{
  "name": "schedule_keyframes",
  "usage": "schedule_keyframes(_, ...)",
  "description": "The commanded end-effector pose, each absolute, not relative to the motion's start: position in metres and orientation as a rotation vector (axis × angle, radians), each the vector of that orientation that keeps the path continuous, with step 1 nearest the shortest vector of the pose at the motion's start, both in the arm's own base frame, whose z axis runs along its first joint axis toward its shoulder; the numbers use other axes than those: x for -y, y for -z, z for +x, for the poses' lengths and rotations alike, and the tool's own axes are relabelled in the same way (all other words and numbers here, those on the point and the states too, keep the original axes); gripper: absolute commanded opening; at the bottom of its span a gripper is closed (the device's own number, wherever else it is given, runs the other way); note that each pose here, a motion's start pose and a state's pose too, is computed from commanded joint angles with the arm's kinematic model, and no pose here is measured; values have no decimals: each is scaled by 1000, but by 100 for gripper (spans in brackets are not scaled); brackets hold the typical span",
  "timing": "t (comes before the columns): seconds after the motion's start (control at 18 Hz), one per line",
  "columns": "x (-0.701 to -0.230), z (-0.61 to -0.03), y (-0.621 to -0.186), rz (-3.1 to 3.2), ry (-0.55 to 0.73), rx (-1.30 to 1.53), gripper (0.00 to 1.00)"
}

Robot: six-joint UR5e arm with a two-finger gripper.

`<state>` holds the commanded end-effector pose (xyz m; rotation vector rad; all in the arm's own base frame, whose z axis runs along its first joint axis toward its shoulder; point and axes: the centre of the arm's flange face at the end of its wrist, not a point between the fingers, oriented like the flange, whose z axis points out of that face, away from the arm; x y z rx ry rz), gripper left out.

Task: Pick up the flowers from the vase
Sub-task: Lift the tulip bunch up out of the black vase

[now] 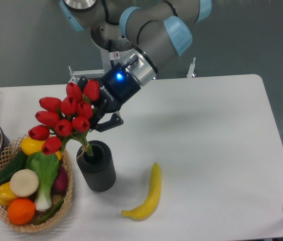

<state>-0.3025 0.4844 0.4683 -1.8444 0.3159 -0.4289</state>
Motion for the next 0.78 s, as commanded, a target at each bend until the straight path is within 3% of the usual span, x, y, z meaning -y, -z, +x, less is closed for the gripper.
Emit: schedule_keyframes(0.78,-463,-353,-528,-1768,415,-208,45)
